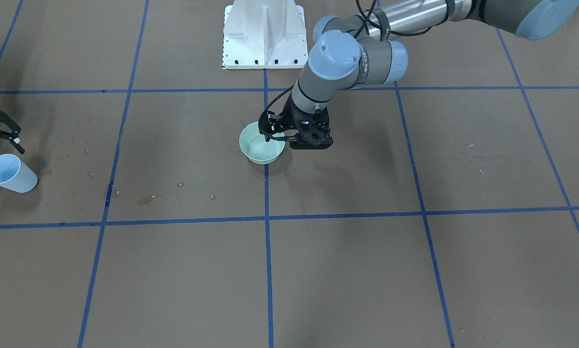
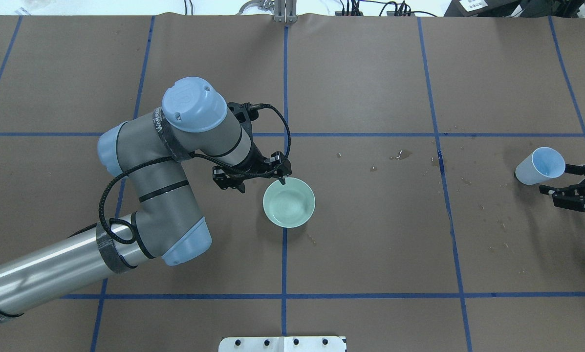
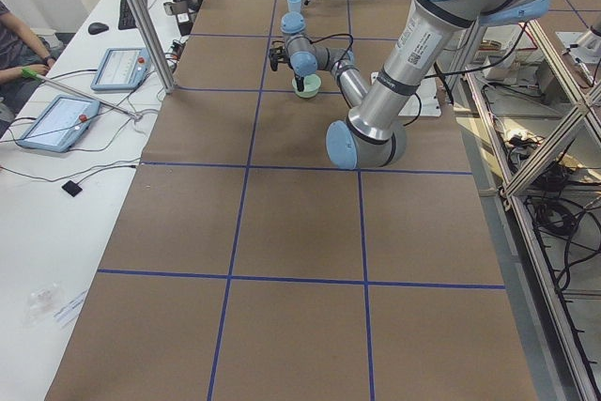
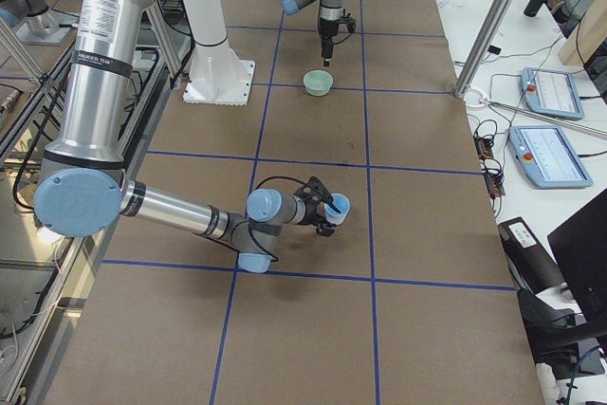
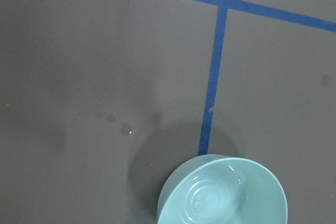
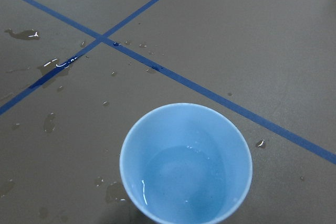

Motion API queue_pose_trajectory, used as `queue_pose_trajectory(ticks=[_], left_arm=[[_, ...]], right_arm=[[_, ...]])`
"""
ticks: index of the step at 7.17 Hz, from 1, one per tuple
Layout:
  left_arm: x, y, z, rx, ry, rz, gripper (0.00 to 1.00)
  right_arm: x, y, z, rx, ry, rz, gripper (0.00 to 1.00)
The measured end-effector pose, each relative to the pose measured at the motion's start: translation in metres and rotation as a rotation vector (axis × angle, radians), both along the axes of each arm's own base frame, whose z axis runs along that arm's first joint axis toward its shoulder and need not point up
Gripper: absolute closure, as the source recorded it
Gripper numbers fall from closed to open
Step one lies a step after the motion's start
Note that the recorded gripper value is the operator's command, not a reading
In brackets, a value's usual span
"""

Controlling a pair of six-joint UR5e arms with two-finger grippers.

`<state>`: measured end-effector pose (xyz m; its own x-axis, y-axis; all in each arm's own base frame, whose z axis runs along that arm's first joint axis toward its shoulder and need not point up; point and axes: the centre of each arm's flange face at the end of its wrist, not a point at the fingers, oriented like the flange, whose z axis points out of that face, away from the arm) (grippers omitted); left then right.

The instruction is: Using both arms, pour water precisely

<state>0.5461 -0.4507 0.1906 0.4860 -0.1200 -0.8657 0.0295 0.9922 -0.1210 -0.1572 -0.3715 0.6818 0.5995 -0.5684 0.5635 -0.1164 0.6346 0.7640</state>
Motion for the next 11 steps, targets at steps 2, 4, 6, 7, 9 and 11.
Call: queue_pose_trajectory(ticks=[2, 4, 6, 7, 9, 11], left_arm=[[0.0, 0.0, 0.0, 0.0, 0.0, 0.0, 0.01], [-0.001, -0.001, 0.0, 0.0, 0.0, -0.003, 0.01], [-0.003, -0.003, 0.0, 0.0, 0.0, -0.006, 0.01], [-0.003, -0.003, 0.0, 0.0, 0.0, -0.006, 0.01], [-0.005, -0.003, 0.004, -0.013, -0.004, -0.013, 0.01], [-0.006, -0.002, 0.004, -0.017, -0.004, -0.016, 0.01]], right_arm=[[-0.006, -0.005, -0.001, 0.004, -0.004, -0.005, 0.05], [-0.011, -0.008, -0.002, 0.007, -0.005, -0.008, 0.05], [-0.016, -0.013, -0.003, 0.011, -0.007, -0.008, 0.05], [-0.017, -0.015, -0.002, 0.012, -0.006, -0.005, 0.05], [-0.018, -0.019, -0.002, 0.014, -0.003, 0.008, 0.05], [-0.02, -0.023, -0.003, 0.019, -0.001, 0.018, 0.05]])
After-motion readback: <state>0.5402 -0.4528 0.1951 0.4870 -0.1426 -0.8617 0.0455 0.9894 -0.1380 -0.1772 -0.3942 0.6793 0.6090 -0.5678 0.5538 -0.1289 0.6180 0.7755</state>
